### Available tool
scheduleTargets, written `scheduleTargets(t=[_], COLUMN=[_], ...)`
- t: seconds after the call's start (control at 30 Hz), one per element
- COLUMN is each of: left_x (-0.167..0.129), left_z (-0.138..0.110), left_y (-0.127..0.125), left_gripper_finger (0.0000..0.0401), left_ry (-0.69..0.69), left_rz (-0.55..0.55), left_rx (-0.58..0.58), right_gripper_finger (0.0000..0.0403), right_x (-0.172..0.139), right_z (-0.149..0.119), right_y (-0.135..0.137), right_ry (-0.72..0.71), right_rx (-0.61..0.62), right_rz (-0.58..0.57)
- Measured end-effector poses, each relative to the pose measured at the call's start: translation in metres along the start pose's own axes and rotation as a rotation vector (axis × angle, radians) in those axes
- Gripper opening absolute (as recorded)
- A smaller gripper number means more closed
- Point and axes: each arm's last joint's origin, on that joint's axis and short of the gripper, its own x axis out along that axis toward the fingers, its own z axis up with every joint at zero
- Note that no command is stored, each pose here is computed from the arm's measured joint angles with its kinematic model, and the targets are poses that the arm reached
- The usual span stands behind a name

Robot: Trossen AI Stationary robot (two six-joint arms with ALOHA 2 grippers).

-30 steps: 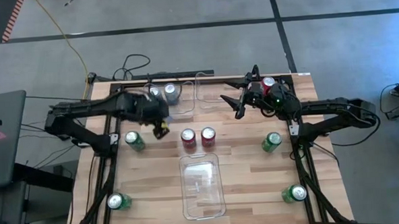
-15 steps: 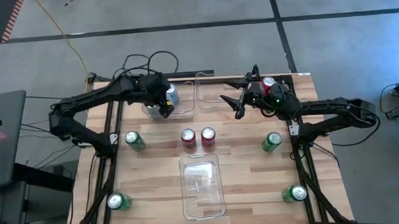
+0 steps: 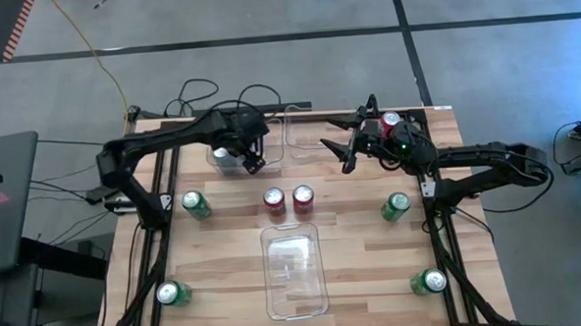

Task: Sort soda cans
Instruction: Put the white and blue soda can into the top left transparent bin

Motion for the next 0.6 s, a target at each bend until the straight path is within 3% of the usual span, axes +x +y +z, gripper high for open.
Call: scheduleTargets(t=[0.33,0.6], left_x=[0.033,0.039], left_z=[0.009,0.01], left_y=[-0.001,0.007], left_gripper_finger=[0.0303,0.0303], left_ry=[0.068,0.098], left_rz=[0.01,-0.009], left_rx=[0.039,0.016], right_gripper_finger=[0.0312,0.0312], right_x=[0.0,0.0], right_z=[-0.002,-0.004], right_y=[0.0,0.0], right_ry=[0.018,0.041], right_rx=[0.001,0.006], right_rz=[0.0,0.002])
